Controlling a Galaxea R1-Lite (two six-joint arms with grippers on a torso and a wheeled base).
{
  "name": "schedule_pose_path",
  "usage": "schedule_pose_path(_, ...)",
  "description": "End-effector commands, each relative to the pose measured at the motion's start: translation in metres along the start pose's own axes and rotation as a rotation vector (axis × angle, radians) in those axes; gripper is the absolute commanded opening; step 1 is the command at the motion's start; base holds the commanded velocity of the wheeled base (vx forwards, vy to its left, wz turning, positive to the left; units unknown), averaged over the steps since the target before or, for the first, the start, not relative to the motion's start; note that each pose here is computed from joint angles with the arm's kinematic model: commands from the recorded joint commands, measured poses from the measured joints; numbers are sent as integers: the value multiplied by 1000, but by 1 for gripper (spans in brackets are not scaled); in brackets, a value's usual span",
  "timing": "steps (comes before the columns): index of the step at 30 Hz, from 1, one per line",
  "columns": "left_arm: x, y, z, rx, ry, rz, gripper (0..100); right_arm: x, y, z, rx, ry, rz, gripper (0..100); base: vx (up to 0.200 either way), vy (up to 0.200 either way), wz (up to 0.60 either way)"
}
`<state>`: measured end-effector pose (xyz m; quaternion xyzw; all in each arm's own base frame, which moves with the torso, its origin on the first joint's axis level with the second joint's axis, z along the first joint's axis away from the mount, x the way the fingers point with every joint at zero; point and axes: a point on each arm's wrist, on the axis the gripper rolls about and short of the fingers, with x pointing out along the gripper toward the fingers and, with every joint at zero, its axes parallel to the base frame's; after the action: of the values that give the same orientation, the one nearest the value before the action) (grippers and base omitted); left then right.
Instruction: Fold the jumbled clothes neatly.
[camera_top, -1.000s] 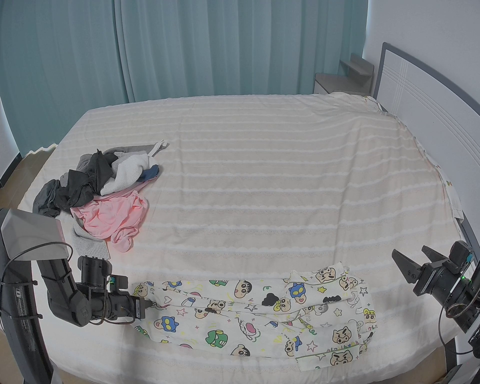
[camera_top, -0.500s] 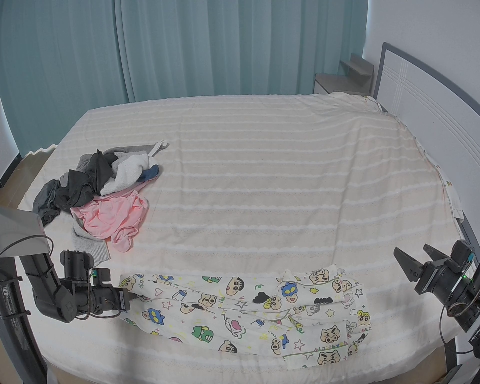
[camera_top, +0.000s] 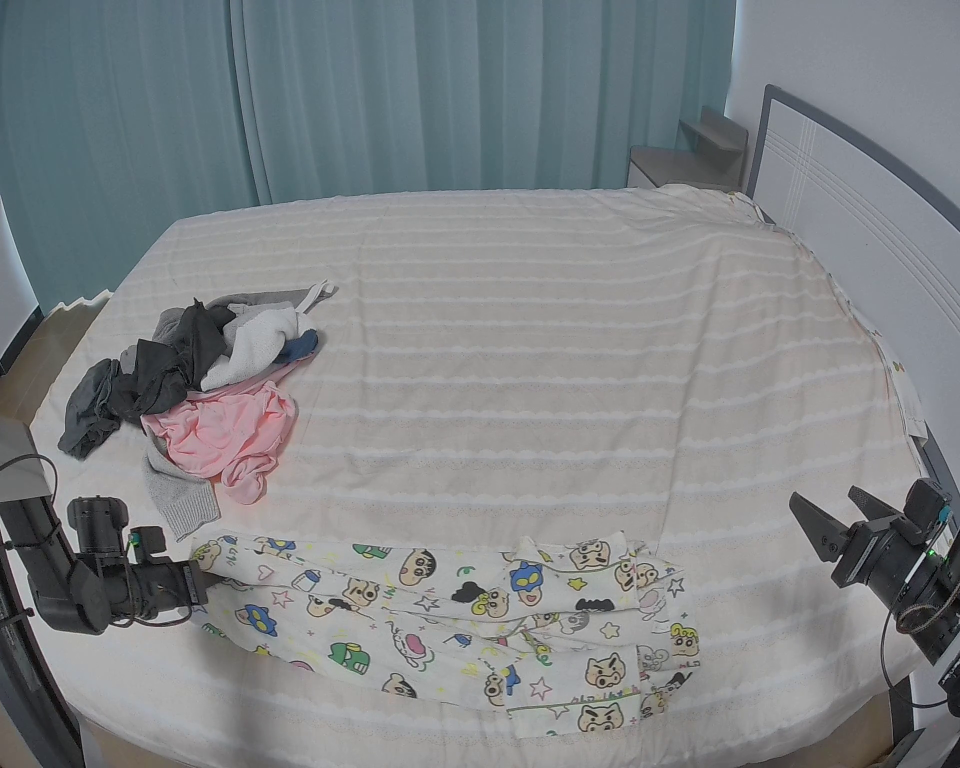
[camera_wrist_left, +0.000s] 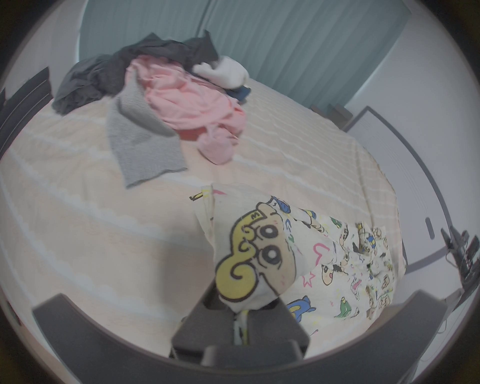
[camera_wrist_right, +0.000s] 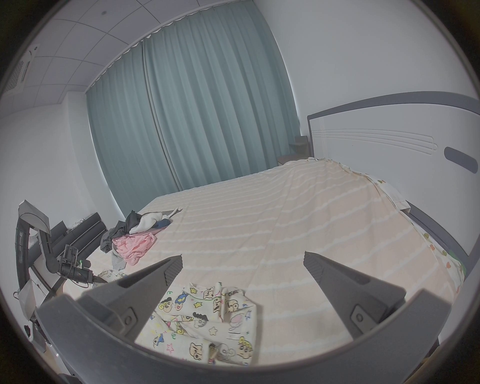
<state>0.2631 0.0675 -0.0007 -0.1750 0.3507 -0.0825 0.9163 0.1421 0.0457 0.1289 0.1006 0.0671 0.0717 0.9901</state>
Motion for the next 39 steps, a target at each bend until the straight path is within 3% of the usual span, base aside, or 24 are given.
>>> schedule_pose_path(1, -23, 28, 7, -72, -72, 11, 0, -5, -1, -2, 1, 2, 1, 100, 0, 0, 0)
schedule_pose_path(10, -57, 77, 5, -189, -173, 44, 0, -5, -1, -2, 0, 4, 2, 100, 0, 0, 0)
schedule_pose_path(19, -89, 121, 10, -243, -291, 101, 0, -5, -1, -2, 1, 4, 2, 100, 0, 0, 0)
schedule_pose_path(23, -96, 126, 12, -262, -298, 97, 0, -5, -1, -2, 0, 4, 3, 100, 0, 0, 0)
schedule_pose_path(26, -102, 118, 15, -258, -298, 80, 0, -4, -1, -2, 0, 6, 1, 100, 0, 0, 0)
schedule_pose_path(31, -108, 74, 32, -183, -275, 8, 0, -4, -2, -3, 21, 11, -2, 100, 0, 0, 0)
schedule_pose_path(32, -108, 74, 32, -183, -275, 8, 0, -4, -2, -3, 21, 11, -2, 100, 0, 0, 0)
schedule_pose_path(34, -111, 31, 46, -119, -256, -70, 0, -3, -4, -2, 38, 10, 5, 100, 0, 0, 0)
schedule_pose_path(37, -112, -1, 56, -87, -241, -126, 0, -3, -6, -1, 40, 11, 7, 100, 0, 0, 0)
schedule_pose_path(38, -110, -26, 62, -57, -228, -146, 0, -3, -8, -1, 43, 9, 2, 100, 0, 0, 0)
schedule_pose_path(39, -108, -35, 64, -44, -224, -148, 0, -3, -9, -1, 45, 10, 2, 100, 0, 0, 0)
